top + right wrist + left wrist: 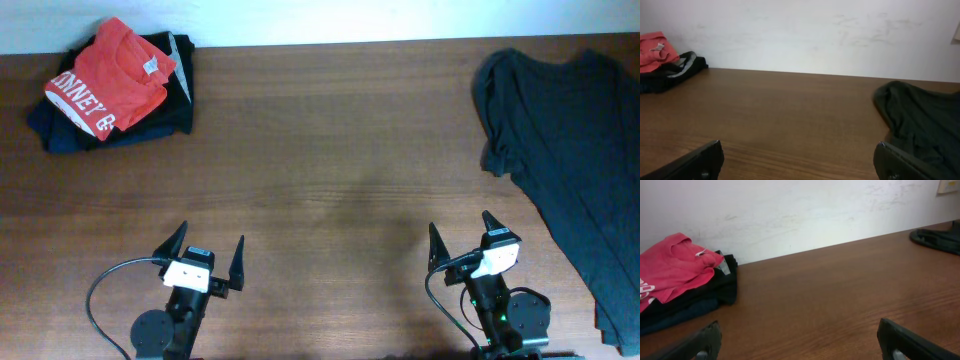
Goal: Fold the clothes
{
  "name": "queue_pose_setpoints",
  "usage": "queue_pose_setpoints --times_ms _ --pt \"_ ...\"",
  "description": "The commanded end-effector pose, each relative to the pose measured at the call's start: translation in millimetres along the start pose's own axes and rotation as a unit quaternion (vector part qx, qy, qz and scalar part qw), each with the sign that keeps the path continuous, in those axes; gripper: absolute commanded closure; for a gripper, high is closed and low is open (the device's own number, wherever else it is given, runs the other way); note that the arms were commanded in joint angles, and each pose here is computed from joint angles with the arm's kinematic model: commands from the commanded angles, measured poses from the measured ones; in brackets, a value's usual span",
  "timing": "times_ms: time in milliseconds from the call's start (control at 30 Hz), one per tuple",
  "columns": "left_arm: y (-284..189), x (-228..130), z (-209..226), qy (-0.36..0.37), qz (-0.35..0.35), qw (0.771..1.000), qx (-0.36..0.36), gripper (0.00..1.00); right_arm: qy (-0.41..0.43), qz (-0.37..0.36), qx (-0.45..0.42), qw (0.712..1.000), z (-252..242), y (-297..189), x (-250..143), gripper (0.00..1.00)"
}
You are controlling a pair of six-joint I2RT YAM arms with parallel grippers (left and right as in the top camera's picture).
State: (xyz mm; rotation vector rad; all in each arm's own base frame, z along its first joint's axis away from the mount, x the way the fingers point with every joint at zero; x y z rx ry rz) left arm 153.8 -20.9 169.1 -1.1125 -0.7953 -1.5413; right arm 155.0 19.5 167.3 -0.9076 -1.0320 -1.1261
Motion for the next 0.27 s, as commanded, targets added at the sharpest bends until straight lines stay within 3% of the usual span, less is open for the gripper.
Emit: queue_pose_setpoints --times_ms 0,233 --pt "0.0 -2.3 0.1 -0.003 0.003 1.0 0.003 0.01 -0.004 0.004 0.007 1.0 1.2 -0.1 -2.2 0.01" --pt "0.0 -2.3 0.1 -0.003 0.003 1.0 0.003 0.01 -0.004 0.004 0.007 1.0 1.2 -0.1 -2.2 0.01"
Point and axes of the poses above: each gripper's point midway between its finger pads, its own y axis out along the fingers, its own z axis along the line the jaws close on, x = y × z, the point moved 9 cm from there along -y, back along the fingers, and after that the axes turned 15 degrees about y, right-handed, at the moved point
